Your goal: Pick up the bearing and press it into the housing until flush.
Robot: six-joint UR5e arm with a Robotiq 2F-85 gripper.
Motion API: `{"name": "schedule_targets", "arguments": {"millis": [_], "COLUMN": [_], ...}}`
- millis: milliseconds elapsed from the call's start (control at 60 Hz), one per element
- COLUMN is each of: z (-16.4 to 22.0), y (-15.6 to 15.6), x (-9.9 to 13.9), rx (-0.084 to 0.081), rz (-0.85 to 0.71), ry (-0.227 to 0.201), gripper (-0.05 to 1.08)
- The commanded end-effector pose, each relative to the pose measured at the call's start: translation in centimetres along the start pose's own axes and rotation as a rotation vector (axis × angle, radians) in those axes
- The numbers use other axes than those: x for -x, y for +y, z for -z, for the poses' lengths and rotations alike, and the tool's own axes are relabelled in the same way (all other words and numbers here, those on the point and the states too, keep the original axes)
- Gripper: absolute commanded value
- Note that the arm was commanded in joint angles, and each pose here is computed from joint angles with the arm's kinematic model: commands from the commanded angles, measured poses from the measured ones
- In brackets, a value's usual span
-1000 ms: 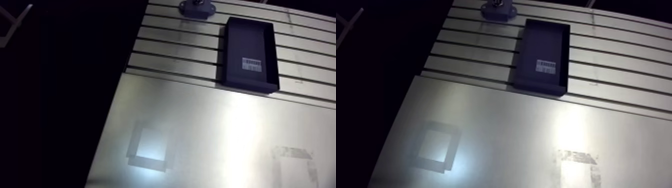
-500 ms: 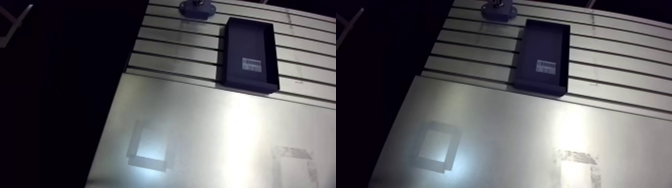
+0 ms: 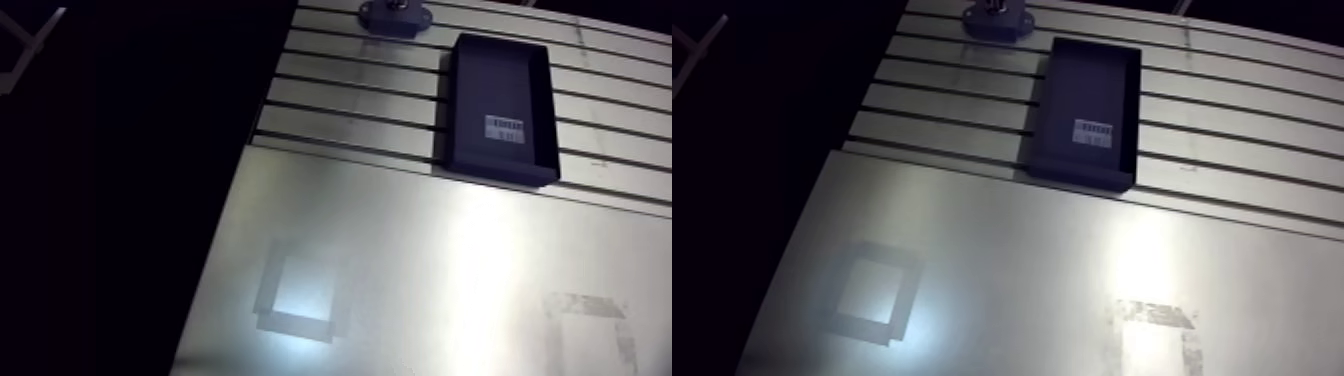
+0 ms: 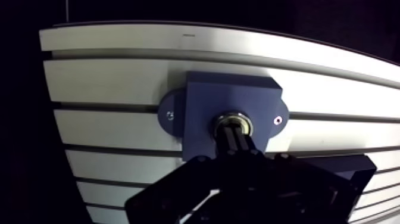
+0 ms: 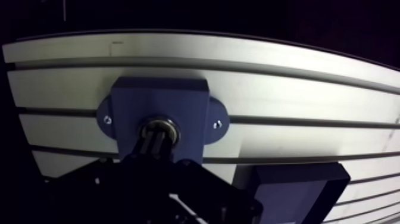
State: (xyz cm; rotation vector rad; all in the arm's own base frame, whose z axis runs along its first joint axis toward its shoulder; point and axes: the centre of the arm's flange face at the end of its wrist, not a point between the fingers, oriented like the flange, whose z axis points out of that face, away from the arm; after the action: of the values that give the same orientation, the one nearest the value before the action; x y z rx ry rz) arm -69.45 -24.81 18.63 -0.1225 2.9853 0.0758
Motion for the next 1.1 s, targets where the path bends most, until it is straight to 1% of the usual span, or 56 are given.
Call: {"name": "schedule_targets", "arguments": {"millis": [17,1100], "z": [0.02,-0.56], "y": [-0.11,-0.02], "x": [0.0,-0.07], "rx": [0.0,0.001], "rz": [0.002,0.003], "ry": [0.001,-0.007], "gripper": [1.08,1.08]}}
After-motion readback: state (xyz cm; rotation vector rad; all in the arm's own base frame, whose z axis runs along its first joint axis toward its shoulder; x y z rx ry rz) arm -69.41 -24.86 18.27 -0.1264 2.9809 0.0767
